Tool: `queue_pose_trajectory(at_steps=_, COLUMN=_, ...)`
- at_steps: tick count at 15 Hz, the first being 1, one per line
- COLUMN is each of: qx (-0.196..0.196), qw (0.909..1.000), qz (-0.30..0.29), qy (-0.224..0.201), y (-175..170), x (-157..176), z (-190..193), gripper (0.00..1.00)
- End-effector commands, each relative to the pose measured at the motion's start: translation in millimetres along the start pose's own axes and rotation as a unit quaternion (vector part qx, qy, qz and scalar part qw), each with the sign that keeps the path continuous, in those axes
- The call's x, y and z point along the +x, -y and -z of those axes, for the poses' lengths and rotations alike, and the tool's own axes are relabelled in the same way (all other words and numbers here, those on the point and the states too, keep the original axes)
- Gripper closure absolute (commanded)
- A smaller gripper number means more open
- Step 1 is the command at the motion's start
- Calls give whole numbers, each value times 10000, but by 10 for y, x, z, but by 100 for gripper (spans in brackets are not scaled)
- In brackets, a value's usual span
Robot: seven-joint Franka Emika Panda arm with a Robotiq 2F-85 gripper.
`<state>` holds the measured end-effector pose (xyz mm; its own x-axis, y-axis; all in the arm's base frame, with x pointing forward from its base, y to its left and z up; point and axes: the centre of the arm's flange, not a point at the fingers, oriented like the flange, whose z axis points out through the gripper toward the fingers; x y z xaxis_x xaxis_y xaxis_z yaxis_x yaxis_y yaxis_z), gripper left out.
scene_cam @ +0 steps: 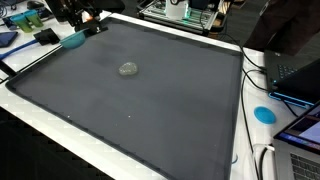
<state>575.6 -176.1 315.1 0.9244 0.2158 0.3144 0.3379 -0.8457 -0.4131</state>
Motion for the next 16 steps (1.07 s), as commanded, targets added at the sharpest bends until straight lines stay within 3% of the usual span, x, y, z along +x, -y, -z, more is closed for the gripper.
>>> queue_pose_trajectory(at_steps=1, qx=89, qw=9998, qz=96, qy=-127, y=10, x=-182, z=27, gripper=69)
queue_pose_trajectory(at_steps=16, qx=-274, qw=9972, qz=617, qy=310, y=109, x=-308, z=-109, gripper=69)
